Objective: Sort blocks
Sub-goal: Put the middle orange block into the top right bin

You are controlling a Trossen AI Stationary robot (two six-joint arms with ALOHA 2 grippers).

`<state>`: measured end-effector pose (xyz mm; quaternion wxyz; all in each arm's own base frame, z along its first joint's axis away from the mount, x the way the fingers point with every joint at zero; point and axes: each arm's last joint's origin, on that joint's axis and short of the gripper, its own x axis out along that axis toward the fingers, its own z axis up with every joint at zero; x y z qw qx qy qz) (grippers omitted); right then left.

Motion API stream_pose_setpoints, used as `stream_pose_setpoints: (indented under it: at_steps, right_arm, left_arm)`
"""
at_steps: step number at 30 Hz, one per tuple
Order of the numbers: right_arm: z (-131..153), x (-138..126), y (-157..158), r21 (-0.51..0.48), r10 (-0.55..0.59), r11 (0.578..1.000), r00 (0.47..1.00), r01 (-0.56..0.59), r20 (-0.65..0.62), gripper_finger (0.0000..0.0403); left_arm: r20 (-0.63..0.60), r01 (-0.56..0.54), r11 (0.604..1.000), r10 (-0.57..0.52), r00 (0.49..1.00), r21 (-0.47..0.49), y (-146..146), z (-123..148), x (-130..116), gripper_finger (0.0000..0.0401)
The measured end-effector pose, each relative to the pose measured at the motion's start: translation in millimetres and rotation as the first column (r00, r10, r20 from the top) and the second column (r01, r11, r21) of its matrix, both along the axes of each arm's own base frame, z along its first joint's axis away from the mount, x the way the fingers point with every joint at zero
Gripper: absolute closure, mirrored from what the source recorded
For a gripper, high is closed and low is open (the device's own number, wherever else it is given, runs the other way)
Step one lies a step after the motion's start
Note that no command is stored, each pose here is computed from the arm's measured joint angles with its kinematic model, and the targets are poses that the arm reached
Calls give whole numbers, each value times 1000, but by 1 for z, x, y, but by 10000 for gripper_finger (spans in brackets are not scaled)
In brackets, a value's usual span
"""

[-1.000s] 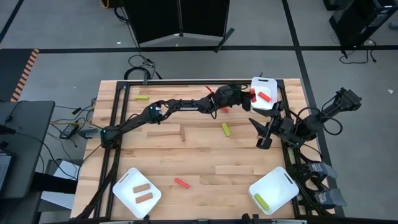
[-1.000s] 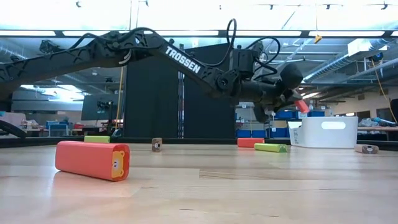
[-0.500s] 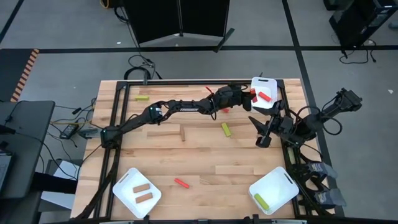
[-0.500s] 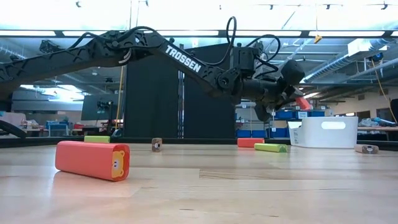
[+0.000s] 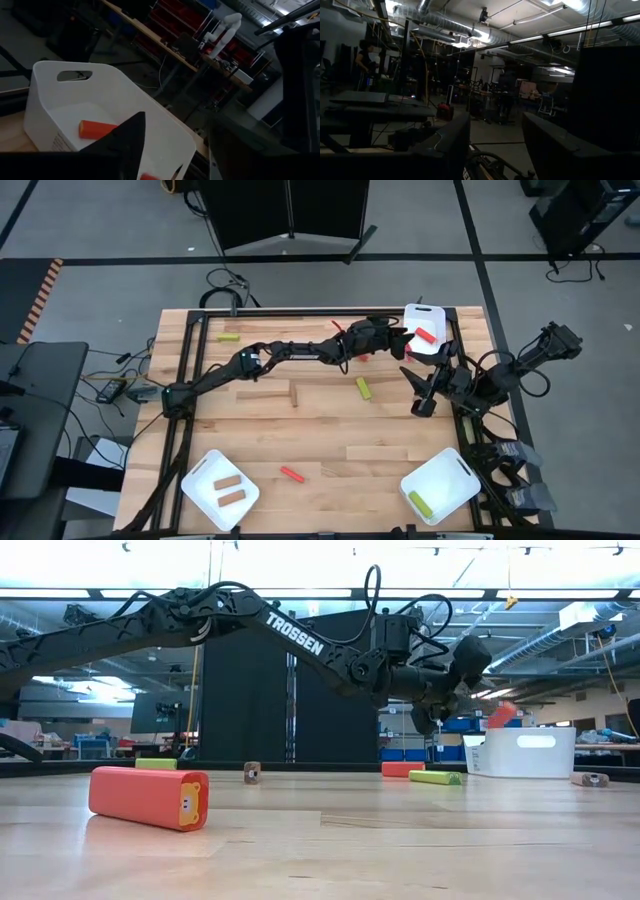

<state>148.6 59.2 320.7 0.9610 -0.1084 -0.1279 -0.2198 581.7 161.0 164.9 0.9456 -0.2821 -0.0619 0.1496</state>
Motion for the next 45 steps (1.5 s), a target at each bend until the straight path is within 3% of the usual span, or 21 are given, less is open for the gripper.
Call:
stream_pose_setpoints:
  at_steps: [10,15,17,20,23,25,32,36,41,45]
  right_arm:
    - [0,0,0,0,0,1000,1000,0,0,211]
    - [0,0,0,0,0,1000,1000,0,-1,213]
    - [0,0,0,0,0,1000,1000,0,-1,212]
    - [0,0,0,-1,0,1000,1000,0,-2,210]
    - [0,0,0,-10,-4,1000,1000,4,-6,211]
    - [0,0,0,-13,-5,1000,1000,5,-7,213]
    - [0,0,0,-9,-3,1000,1000,3,-5,211]
    - [0,0,0,1,0,1000,1000,0,0,213]
    - [0,0,0,3,1,1000,1000,-1,1,211]
    - [0,0,0,3,1,1000,1000,-1,1,212]
  left_arm:
    - [1,39,999,-39,999,-22,14,-1,-4,179]
    - [-19,281,959,-281,959,-26,17,7,-7,180]
    - [-111,361,932,-364,925,-42,11,8,-8,186]
    - [-353,424,905,-403,844,-19,-22,1,-7,198]
    - [-570,459,886,-347,745,60,-62,-1,-9,203]
    - [-652,462,875,-269,709,141,-82,4,-11,201]
    - [-732,472,826,-109,672,309,-129,-2,-7,156]
    - [-758,465,834,-91,646,297,-120,-6,-10,129]
    - [-783,456,860,-116,611,228,-102,-23,-16,125]
    - [-757,483,857,-191,625,183,-97,-29,-16,131]
